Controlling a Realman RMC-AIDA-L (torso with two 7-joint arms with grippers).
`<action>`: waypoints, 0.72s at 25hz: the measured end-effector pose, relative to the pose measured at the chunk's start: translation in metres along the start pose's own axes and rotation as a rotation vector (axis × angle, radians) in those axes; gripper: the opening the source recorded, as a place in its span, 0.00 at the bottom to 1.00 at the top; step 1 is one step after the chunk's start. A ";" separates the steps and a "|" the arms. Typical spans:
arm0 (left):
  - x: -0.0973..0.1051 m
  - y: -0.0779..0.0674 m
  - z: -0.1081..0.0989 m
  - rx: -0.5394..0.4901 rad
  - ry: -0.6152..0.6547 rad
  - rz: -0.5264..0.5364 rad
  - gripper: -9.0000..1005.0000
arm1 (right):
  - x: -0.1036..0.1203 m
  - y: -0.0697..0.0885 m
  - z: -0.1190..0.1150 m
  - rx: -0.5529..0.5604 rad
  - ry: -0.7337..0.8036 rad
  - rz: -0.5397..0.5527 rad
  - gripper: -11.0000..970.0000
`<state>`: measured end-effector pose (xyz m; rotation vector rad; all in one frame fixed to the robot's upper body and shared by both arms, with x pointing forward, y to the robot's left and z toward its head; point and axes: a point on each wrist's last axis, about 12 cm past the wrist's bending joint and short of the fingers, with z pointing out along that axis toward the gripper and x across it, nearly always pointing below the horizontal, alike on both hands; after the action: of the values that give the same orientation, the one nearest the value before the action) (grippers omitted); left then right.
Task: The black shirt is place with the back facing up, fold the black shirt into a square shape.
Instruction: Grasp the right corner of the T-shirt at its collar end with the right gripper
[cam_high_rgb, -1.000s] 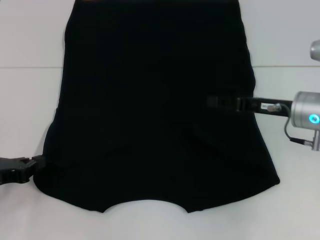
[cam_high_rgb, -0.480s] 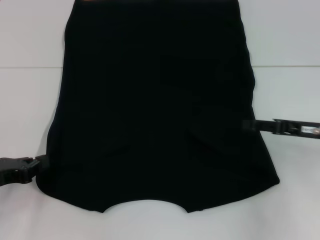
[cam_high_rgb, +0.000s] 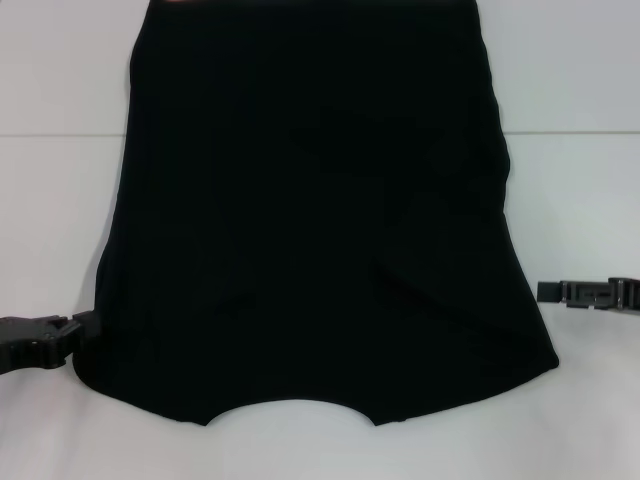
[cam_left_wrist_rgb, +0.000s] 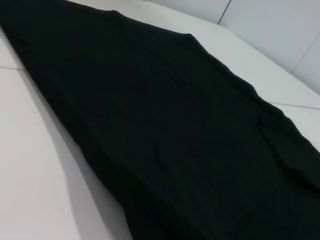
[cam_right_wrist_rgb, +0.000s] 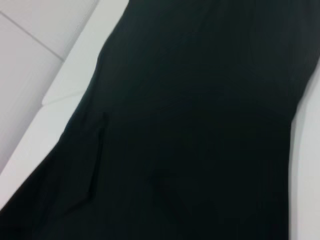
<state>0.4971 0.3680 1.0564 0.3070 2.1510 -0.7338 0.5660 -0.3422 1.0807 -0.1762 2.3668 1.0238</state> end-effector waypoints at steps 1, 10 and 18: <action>0.000 0.000 0.000 0.000 0.000 0.000 0.04 | 0.001 0.001 0.000 -0.005 0.013 -0.002 0.82; -0.001 0.000 0.001 0.002 -0.002 0.001 0.04 | 0.008 0.001 0.004 0.016 0.099 0.007 0.86; -0.004 -0.001 0.003 0.007 -0.002 0.010 0.04 | 0.015 0.004 0.012 0.017 0.149 0.007 0.85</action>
<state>0.5012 0.3656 1.0583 0.3199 2.1444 -0.7359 0.5572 -0.3298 1.0681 -0.2456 2.5110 1.0258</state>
